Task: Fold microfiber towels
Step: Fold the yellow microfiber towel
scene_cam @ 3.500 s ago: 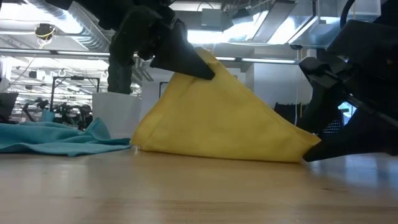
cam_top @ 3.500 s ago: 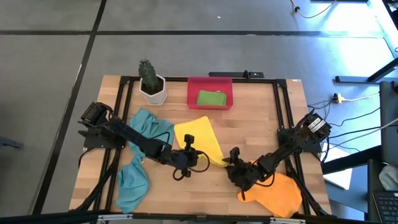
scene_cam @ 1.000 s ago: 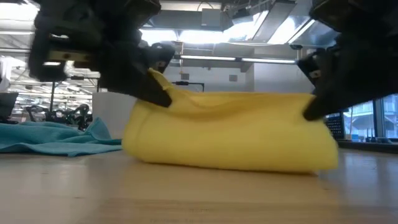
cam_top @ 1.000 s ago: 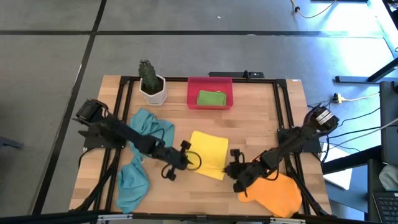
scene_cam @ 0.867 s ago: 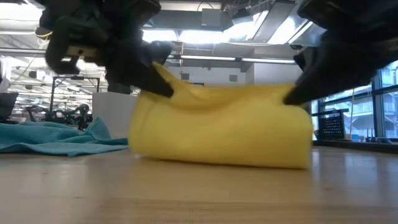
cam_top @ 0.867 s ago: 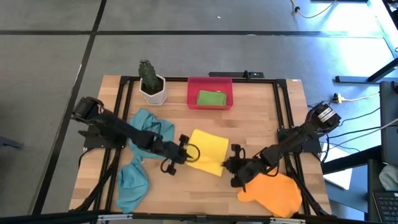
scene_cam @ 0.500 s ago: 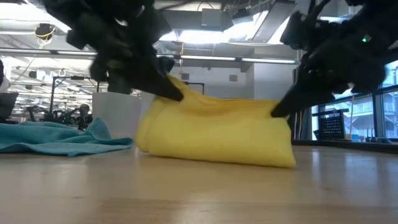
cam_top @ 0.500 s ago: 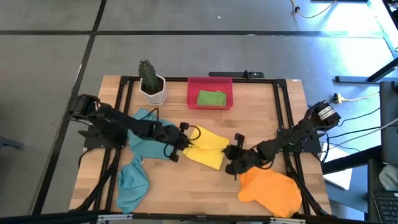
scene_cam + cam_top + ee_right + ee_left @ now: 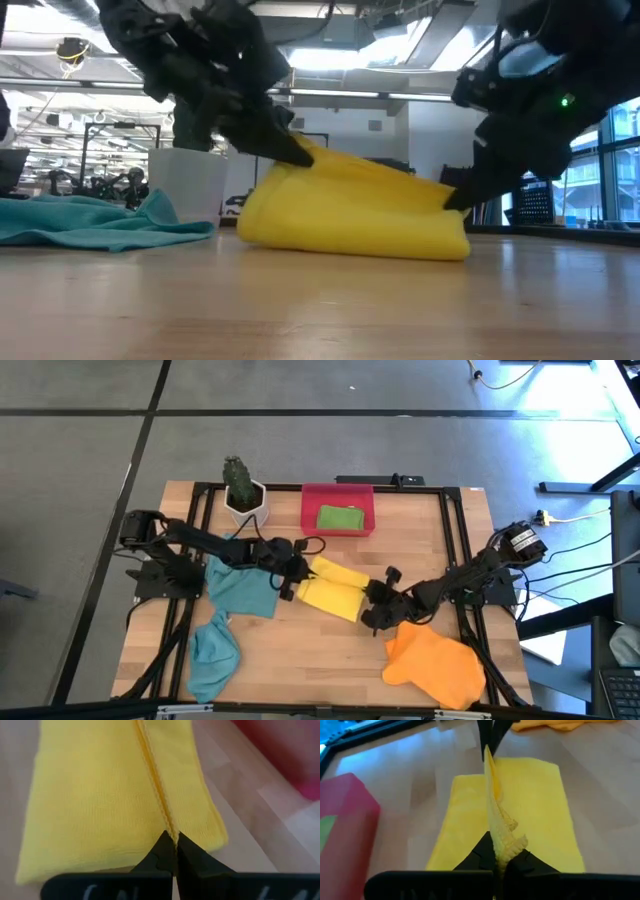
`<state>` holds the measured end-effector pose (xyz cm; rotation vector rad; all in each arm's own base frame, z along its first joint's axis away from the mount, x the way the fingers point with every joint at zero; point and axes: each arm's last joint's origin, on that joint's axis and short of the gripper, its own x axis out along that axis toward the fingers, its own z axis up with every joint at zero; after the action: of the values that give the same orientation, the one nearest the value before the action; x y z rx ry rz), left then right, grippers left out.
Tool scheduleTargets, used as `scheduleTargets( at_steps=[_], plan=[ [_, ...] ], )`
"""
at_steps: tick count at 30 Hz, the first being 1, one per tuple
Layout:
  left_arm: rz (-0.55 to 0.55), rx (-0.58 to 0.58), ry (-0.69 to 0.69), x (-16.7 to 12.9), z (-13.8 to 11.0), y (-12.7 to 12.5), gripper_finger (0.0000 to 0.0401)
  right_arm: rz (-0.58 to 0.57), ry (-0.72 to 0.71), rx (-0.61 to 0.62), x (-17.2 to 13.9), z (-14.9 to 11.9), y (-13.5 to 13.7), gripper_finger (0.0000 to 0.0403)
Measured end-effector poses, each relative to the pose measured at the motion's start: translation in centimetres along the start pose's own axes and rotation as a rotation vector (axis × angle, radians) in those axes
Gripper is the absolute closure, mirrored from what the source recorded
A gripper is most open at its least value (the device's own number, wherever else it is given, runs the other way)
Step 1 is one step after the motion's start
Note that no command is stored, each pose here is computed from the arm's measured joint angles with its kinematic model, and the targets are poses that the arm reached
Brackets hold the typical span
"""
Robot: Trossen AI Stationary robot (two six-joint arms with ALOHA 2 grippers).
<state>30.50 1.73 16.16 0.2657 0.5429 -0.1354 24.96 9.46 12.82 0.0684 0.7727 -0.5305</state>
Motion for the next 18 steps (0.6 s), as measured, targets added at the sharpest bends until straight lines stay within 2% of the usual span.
scheduleTargets(
  at_steps=[8,18],
  plan=[
    [0.043,-0.035,0.027,1.7,-2.2,1.7,0.0401,-0.043,0.012,0.048,1.4,-0.1,-1.6,0.0400],
    [0.104,-0.099,0.035,1.8,-3.0,3.3,0.0401,-0.065,-0.024,0.090,2.8,0.0,-3.2,0.0396]
  ],
)
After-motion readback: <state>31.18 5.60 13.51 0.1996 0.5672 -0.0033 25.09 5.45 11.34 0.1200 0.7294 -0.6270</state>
